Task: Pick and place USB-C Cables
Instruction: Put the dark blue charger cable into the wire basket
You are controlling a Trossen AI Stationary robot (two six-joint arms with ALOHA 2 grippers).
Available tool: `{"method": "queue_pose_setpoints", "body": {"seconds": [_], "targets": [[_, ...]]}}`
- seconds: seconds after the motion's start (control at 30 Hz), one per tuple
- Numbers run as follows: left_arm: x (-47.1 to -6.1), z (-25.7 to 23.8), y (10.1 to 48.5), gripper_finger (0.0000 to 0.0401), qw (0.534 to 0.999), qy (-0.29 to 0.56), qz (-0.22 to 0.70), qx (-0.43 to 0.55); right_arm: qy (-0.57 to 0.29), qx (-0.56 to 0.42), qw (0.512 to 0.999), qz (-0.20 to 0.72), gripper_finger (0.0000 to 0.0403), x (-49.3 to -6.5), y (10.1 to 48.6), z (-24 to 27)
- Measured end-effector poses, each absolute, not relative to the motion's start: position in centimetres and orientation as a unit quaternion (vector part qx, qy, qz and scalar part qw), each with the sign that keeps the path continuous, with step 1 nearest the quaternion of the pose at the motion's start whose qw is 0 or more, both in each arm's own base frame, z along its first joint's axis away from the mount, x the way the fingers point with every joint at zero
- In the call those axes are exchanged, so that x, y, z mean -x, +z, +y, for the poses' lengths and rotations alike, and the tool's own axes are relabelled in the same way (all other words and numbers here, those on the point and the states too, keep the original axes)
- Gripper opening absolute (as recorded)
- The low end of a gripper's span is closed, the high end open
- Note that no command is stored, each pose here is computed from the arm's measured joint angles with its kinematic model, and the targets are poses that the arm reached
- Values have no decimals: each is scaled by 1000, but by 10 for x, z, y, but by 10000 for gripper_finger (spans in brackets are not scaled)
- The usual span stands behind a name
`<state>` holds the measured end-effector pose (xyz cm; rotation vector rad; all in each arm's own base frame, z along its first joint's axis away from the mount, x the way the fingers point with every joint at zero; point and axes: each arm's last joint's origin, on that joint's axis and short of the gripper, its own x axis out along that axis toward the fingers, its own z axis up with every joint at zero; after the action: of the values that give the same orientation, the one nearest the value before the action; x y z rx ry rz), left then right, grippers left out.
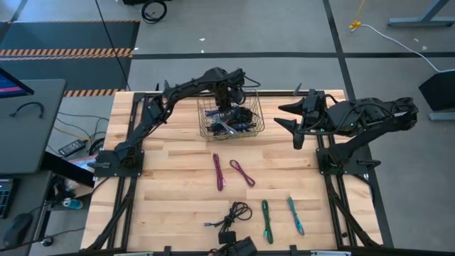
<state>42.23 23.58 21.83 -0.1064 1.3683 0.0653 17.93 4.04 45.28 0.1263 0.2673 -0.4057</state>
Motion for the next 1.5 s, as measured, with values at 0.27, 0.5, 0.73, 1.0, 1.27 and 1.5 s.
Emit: {"method": "queue_pose_setpoints", "body": {"seconds": [0.27, 0.5, 0.73, 1.0, 1.27, 1.5], "targets": [[-430, 231, 199, 31, 762, 14, 646, 47, -201, -63, 969, 132, 216, -179, 453, 40], [-432, 229, 197, 31, 760, 12, 648, 45, -201, -63, 969, 132, 216, -179, 453, 40], [-433, 221, 196, 31, 754, 2, 656, 49, -200, -64, 969, 132, 216, -179, 453, 40], [-438, 204, 193, 31, 745, -31, 664, 57, -200, -64, 969, 132, 216, -179, 453, 40], [-444, 191, 193, 31, 744, -34, 666, 39, -200, -64, 969, 132, 216, -179, 453, 40], [-445, 190, 193, 66, 742, -22, 668, 47, -200, -64, 969, 132, 216, -179, 453, 40]]}}
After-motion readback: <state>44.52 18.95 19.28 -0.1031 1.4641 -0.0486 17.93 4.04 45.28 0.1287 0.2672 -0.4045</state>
